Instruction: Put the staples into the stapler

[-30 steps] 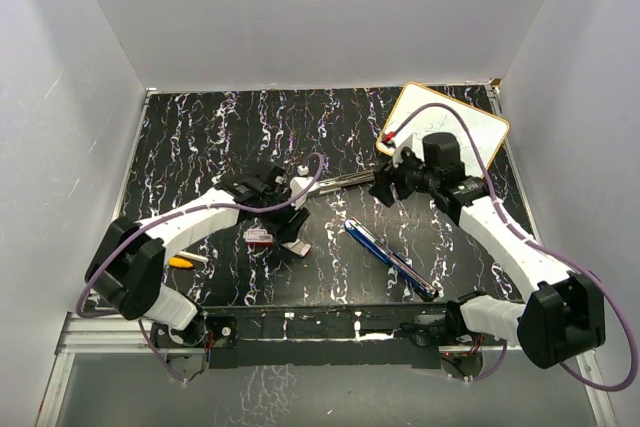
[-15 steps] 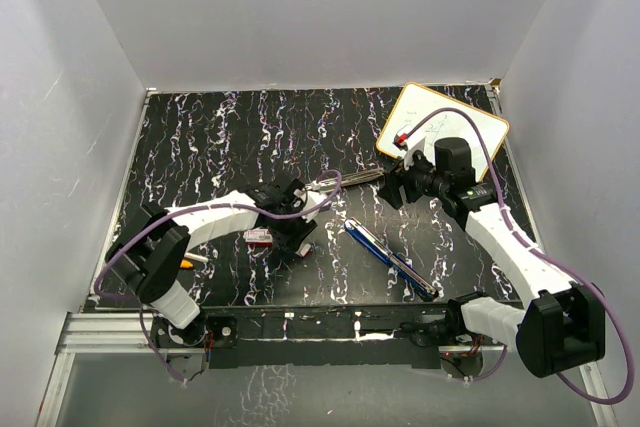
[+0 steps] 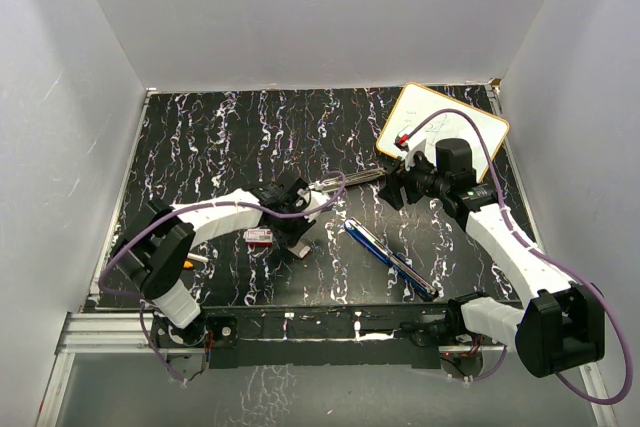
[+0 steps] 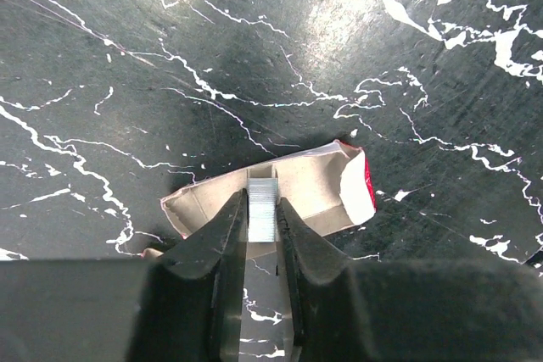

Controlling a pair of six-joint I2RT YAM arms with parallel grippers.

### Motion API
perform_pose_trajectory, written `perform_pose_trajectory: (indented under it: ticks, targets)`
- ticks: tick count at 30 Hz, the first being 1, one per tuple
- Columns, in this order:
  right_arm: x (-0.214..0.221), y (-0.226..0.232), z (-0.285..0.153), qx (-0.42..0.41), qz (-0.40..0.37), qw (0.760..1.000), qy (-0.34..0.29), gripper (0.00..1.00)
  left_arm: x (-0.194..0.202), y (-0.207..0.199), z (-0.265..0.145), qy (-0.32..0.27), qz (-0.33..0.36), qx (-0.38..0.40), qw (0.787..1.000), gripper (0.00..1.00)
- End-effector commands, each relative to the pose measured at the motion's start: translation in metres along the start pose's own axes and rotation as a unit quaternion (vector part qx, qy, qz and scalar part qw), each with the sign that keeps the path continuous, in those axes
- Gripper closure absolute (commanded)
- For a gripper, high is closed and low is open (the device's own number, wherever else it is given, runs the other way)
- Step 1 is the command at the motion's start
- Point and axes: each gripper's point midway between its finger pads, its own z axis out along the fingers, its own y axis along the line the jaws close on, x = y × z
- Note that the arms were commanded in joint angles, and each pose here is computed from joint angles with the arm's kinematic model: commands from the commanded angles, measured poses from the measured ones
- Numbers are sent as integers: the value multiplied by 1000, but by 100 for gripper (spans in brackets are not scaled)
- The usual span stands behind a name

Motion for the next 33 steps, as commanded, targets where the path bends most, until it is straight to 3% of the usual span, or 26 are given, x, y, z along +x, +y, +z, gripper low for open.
perform_pose_trajectory:
  ticks: [1, 9, 24, 26, 31, 33]
  targets:
    - [-18, -4, -3, 7, -14, 999, -37, 34, -27, 1, -26, -33, 24, -7, 999, 89]
    - [-17, -3, -3, 3, -14, 999, -38, 34, -59, 4, -52, -77, 61, -14, 995, 93]
    - [-15, -7, -5, 10, -15, 999, -39, 34, -71, 7, -13, -51, 83, 17, 995, 85]
    - [-15, -8, -5, 12, -14, 999, -39, 34, -69, 5, -9, -47, 80, 25, 995, 80]
    - [-13, -8, -5, 12, -13, 999, -38, 34, -70, 3, -9, -51, 76, 30, 995, 56]
    - [-13, -8, -5, 11, -13, 999, -38, 34, -70, 3, -9, -52, 75, 28, 995, 54]
